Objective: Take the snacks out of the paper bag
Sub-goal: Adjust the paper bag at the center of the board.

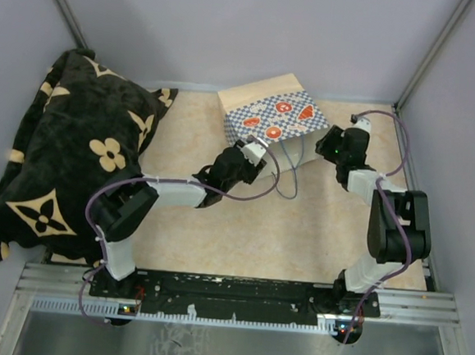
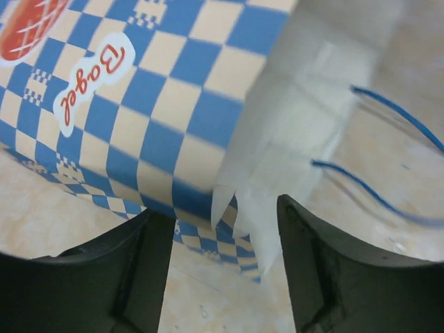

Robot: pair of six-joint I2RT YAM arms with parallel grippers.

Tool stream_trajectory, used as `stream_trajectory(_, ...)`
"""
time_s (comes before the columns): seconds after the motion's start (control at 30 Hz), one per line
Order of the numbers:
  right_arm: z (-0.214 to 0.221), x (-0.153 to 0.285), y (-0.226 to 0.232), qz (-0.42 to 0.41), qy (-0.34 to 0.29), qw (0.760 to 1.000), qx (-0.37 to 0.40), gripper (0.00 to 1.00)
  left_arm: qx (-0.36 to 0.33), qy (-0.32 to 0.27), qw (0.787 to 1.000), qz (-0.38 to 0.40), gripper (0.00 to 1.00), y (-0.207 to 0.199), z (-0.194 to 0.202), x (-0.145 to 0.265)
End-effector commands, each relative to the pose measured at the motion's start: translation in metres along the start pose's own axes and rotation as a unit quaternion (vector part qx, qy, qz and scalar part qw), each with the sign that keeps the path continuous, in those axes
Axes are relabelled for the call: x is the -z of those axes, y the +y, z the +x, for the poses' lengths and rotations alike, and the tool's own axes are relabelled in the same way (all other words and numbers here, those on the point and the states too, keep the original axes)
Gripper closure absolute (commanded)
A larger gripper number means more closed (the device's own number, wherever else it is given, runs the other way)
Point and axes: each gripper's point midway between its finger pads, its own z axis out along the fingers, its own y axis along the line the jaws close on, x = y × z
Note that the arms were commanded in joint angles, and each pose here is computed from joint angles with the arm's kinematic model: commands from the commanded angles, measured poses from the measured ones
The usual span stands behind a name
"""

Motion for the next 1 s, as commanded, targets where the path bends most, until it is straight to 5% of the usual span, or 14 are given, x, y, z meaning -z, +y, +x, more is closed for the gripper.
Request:
stream_trajectory(0.0, -0.029, 0.011, 0.030, -0.055, -0.019, 0.998, -0.007, 0.33, -0.019, 0.048, 0.986, 0.157, 0.26, -0.049, -0.005, 0.039)
stream_trajectory(0.1, -0.013, 0.026, 0.028, -0.060, -0.014, 0.997, -0.038, 0.02, 0.010, 0.025, 0.979, 0.202, 0.04, -0.054, -0.018, 0.077)
stream_trajectory(0.37, 0.023, 0.080, 0.005, -0.038, -0.038, 0.987, -0.150, 0.01, 0.071, -0.109, 0.960, 0.248, 0.00, -0.029, -0.092, 0.149)
stream_trajectory(0.57, 0.041, 0.117, -0.011, -0.017, -0.070, 0.957, -0.282, 0.01, -0.018, -0.058, 0.870, 0.490, 0.01, -0.071, -0.100, 0.194)
stream_trajectory(0.73, 0.042, 0.123, 0.025, -0.052, -0.073, 0.950, -0.299, 0.01, -0.066, -0.093, 0.811, 0.573, 0.00, -0.077, -0.126, 0.211)
stream_trajectory(0.97, 0.058, 0.105, 0.086, -0.128, -0.051, 0.916, -0.377, 0.03, -0.059, -0.084, 0.830, 0.549, 0.01, -0.064, -0.125, 0.191)
